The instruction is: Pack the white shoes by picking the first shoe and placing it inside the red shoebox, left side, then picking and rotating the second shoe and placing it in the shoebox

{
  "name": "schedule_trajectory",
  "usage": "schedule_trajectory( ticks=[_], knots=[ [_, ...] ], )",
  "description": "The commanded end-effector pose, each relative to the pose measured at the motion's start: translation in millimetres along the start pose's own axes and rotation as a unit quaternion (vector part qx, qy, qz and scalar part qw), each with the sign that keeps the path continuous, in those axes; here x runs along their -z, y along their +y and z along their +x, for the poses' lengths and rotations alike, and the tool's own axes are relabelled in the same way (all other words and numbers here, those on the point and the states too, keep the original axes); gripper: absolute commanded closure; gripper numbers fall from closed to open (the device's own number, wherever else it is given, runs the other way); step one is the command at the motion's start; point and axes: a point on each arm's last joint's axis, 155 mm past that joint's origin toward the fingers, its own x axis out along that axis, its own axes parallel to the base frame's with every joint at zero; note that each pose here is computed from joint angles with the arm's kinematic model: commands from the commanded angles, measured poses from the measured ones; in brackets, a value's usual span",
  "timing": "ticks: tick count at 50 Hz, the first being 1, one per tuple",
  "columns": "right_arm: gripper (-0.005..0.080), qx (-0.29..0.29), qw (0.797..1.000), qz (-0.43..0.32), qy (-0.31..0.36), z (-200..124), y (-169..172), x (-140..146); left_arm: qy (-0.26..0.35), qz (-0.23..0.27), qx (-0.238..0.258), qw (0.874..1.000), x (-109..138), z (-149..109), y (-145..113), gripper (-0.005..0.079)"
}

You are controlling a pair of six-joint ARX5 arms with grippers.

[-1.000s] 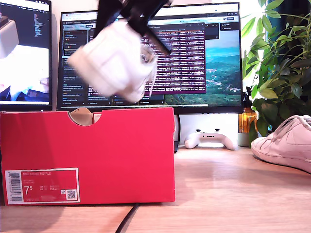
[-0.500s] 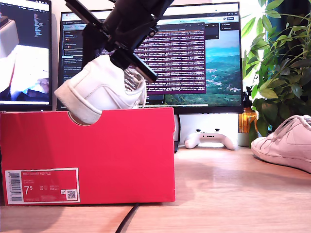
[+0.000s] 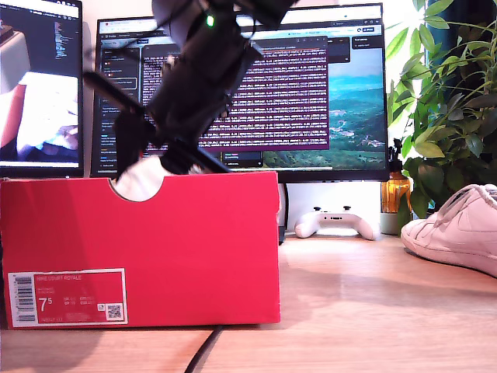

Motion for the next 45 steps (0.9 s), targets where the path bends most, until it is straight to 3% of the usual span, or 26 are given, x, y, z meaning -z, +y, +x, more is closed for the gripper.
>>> schedule_trajectory(
  ticks=[1, 45],
  knots=[
    [0.0765, -0.031, 0.999, -0.012, -0.024, -4.6, 24.1, -13.3, -0.007, -0.003, -0.003, 1.0, -4.8, -0.9, 3.1, 0.0754],
    [0.0765, -0.001, 1.0, -0.018, -0.024, 11.0, 9.0, -5.7, -0.006, -0.003, -0.003, 1.0, -4.7, -0.9, 3.0, 0.0754]
  ],
)
